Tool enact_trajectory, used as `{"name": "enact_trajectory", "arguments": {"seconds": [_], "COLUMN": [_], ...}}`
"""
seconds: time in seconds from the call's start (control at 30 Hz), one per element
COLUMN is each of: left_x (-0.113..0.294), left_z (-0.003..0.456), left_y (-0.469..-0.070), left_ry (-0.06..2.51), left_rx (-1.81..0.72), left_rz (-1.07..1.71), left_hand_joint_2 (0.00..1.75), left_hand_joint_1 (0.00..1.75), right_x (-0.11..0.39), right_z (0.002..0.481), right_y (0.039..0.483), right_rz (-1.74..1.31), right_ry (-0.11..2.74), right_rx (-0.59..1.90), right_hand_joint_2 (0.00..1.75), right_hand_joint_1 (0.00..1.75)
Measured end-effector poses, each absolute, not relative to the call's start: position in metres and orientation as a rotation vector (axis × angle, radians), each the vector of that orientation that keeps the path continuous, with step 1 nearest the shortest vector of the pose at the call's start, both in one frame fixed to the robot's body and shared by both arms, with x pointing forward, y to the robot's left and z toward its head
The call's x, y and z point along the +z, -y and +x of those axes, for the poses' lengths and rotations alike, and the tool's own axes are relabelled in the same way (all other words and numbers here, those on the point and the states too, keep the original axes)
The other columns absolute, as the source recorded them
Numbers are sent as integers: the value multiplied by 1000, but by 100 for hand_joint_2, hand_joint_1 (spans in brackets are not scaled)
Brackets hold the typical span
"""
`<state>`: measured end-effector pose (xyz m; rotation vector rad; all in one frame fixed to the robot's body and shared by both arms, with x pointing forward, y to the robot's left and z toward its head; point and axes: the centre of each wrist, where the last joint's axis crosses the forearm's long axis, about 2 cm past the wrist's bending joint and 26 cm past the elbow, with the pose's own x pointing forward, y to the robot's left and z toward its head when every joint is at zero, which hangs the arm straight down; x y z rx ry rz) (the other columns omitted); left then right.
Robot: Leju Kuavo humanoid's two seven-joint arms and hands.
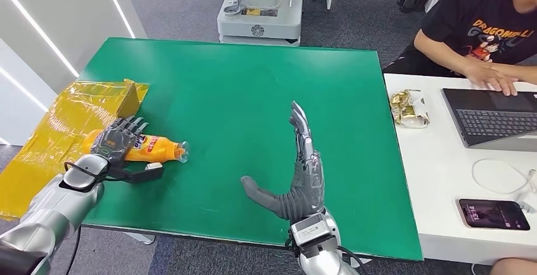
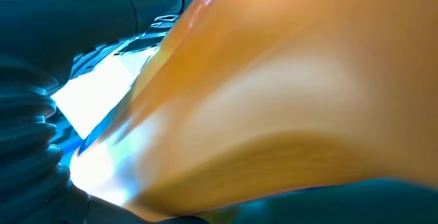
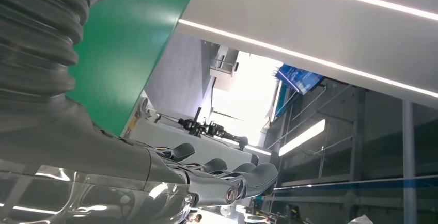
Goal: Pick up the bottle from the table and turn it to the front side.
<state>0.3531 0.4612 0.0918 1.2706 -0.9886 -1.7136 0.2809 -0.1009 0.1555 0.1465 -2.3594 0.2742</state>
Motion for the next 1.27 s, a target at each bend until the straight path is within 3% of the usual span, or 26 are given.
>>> {"name": "enact_trajectory", "arguments": {"seconds": [0.5,0.8,1.0,1.17,1.27], "left_x": [91,110,131,139,138], "left_z": [292,247,247,260,266], "left_y": [-472,-444,-407,-369,-347], "left_ry": [1073,1386,1835,2156,2231], "left_rx": [-1721,-1628,-1308,-759,-569], "left_rz": [1324,1367,1272,891,733], "left_hand_joint_2": [175,175,175,175,175], "left_hand_joint_1": [0,0,0,0,0], "right_x": [154,156,157,156,155], "right_z": [272,264,258,254,252], "right_y": [103,111,114,115,115], "right_rz": [103,57,46,50,46], "right_ry": [2356,2352,2353,2353,2357], "right_rx": [268,245,244,258,264], "right_hand_joint_2": [175,175,175,175,175], "right_hand_joint_1": [0,0,0,0,0]}}
